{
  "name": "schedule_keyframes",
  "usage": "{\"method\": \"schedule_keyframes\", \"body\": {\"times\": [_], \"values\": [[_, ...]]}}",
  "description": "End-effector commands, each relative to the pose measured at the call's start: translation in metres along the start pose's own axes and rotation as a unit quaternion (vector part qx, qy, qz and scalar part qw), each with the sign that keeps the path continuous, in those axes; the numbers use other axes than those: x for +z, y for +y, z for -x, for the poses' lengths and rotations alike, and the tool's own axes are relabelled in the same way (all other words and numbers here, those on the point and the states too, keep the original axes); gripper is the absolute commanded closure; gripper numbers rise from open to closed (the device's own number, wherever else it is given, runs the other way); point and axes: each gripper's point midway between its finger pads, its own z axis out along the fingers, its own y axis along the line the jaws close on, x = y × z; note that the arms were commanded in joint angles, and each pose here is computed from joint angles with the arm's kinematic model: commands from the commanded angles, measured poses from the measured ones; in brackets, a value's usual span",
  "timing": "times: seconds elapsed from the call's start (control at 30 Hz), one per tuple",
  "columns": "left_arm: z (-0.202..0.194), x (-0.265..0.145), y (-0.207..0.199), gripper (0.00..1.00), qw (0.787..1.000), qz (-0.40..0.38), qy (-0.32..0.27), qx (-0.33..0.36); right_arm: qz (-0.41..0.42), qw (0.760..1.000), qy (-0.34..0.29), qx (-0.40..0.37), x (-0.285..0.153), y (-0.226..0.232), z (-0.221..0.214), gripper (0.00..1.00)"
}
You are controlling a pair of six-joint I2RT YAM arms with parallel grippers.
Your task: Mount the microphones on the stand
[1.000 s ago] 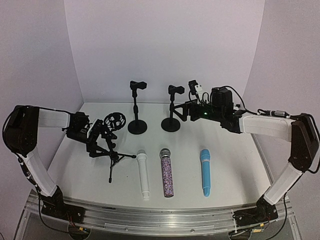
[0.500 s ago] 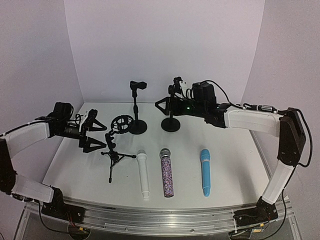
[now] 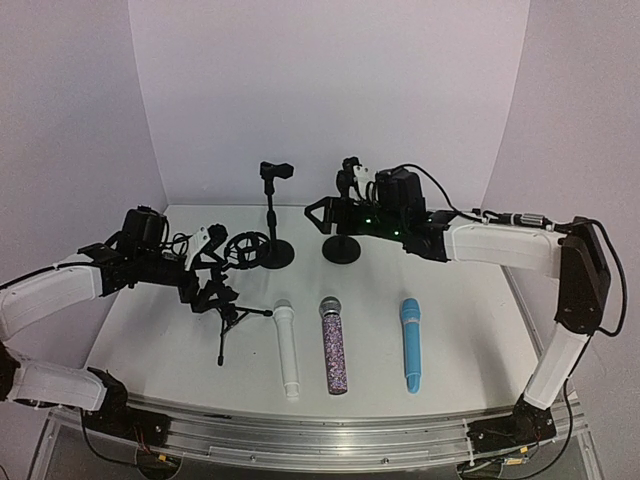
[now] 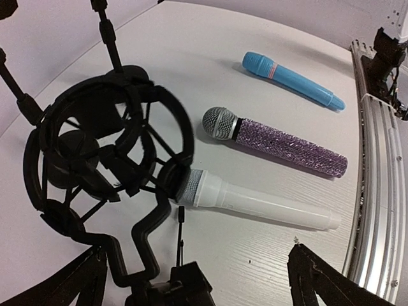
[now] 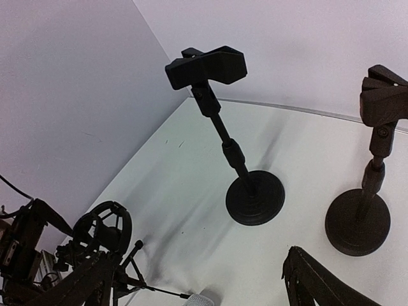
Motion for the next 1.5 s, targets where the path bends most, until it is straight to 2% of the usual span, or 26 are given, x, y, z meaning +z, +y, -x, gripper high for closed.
{"method": "schedule_keyframes", "body": {"times": [0.0,0.27,0.37,0.53,0.6,0.73,0.9,1.07,1.3,1.33,1.47], "values": [[0.023,0.001,0.039,0.05,0.995,0.095,0.010,-0.015,-0.014,1.000,-0.026,-0.009,-0.018,0.006,0.015,0.10],[0.025,0.003,0.028,0.30,0.996,0.089,0.011,-0.011,-0.021,0.999,-0.030,-0.019,-0.019,0.006,0.015,0.10],[0.026,0.000,0.026,0.35,0.996,0.087,0.009,-0.006,-0.019,0.999,-0.029,-0.025,-0.017,0.008,0.015,0.10],[0.029,-0.002,0.023,0.49,0.997,0.080,0.008,-0.007,-0.012,0.999,-0.028,-0.029,-0.014,0.010,0.016,0.10],[0.029,-0.002,0.021,0.49,0.997,0.076,0.011,-0.010,-0.010,0.999,-0.027,-0.029,-0.014,0.011,0.016,0.10],[0.022,-0.002,0.018,0.42,0.997,0.068,0.025,-0.008,-0.011,0.999,-0.026,-0.031,-0.017,0.011,0.015,0.10],[0.019,-0.002,0.021,0.44,0.997,0.076,0.032,-0.002,-0.017,0.999,-0.027,-0.034,-0.020,0.008,0.013,0.10],[0.020,-0.001,0.019,0.63,0.997,0.069,0.029,-0.003,-0.017,0.999,-0.028,-0.040,-0.022,0.009,0.014,0.10],[0.032,-0.005,0.013,0.97,0.998,0.056,0.013,-0.012,-0.017,0.998,-0.032,-0.051,-0.024,0.010,0.017,0.10],[0.034,-0.007,0.013,1.00,0.998,0.055,0.009,-0.015,-0.017,0.998,-0.031,-0.051,-0.023,0.010,0.017,0.09],[0.054,-0.017,0.014,1.00,0.997,0.066,-0.025,-0.010,-0.012,0.999,-0.025,-0.044,-0.020,0.010,0.013,0.09]]}}
